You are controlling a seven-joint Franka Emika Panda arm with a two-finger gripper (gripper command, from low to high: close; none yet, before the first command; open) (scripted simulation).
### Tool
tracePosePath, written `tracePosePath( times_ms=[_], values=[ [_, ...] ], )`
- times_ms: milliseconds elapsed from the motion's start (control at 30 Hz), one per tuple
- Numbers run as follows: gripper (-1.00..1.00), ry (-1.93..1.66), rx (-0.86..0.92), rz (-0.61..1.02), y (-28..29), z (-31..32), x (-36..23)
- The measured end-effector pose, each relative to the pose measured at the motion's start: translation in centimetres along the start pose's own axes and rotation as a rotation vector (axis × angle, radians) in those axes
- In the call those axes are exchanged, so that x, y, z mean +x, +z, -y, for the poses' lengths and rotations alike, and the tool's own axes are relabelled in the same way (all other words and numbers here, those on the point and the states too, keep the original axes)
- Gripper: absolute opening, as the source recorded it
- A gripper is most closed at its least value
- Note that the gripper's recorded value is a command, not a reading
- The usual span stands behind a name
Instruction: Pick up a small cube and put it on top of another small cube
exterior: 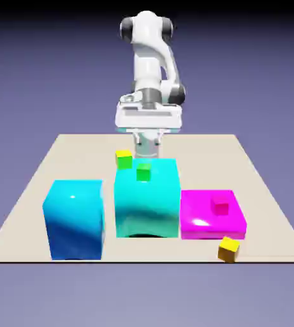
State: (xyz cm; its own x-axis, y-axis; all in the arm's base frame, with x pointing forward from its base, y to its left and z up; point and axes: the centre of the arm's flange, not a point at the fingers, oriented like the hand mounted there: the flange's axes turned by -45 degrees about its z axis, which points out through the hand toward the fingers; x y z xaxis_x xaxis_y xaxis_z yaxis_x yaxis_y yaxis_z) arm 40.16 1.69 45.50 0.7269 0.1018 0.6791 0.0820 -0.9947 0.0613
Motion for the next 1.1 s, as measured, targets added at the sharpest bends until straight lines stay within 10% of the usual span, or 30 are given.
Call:
tracePosePath(
  times_ms=[1100],
  values=[
    [0.00,-1.012,0.073,0.930,24.2,32.7,1.1]
  ],
)
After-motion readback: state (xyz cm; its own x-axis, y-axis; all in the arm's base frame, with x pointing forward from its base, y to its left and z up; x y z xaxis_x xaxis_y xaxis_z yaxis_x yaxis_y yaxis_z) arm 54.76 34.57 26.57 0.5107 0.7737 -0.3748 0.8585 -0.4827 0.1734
